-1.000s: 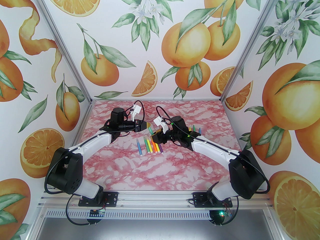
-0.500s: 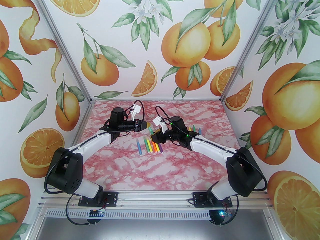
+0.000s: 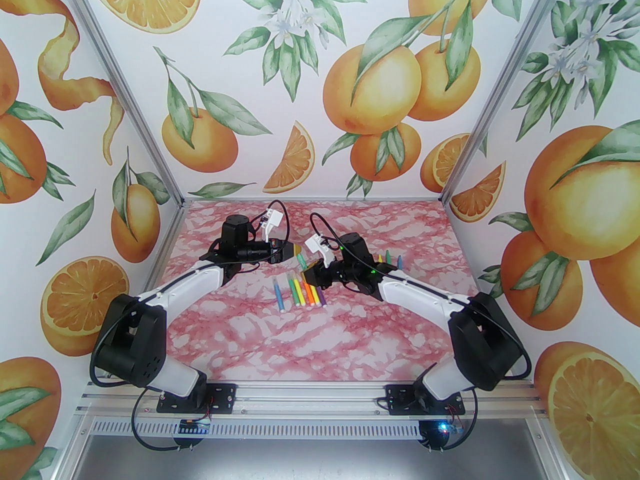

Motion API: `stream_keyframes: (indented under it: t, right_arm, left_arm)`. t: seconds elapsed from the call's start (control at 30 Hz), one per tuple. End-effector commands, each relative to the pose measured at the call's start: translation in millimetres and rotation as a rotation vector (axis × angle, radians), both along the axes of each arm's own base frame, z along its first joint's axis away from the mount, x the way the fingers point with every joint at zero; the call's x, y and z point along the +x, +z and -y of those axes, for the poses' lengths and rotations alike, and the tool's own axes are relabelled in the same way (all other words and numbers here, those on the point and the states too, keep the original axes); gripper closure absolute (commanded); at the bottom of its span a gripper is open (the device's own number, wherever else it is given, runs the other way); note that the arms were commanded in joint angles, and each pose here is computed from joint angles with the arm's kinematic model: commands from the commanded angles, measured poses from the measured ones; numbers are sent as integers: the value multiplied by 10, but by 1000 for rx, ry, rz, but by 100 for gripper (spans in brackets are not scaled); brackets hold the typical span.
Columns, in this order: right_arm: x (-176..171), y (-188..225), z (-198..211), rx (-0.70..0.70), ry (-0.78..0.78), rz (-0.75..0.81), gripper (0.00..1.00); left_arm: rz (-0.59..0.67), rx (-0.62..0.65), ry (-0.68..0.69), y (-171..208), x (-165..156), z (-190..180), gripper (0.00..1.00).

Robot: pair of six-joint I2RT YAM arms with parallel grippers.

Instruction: Open the pen caps

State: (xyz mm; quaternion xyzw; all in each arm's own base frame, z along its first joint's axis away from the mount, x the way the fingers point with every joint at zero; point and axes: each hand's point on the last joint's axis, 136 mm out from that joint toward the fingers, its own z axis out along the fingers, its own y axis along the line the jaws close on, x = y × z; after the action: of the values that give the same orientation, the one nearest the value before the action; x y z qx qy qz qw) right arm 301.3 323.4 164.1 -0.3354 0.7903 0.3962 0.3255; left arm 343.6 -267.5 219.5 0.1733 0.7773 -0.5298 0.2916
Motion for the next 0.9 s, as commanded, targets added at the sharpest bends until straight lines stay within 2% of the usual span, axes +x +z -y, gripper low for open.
stream_keyframes:
  t: [0.0,0.17,0.27,0.57,0.87]
  right_arm:
    - [-44,33,-66,13,36,6,87]
    - [-79,2,-48,5,43,1,93]
    - [-119,-15,-34,2,54,-2,100]
    - [-253,-80,17,-21,88,-13,100]
    - [-348,-182,50,-37,101,-38,100]
  left_arm:
    - [52,-1,22,133,101,-6,100]
    - [40,-7,84,115,219,-125,100]
    - [23,-12,116,104,289,-203,100]
    - [-34,-32,148,63,451,-340,100]
    - [-55,-57,273,106,623,-576,100]
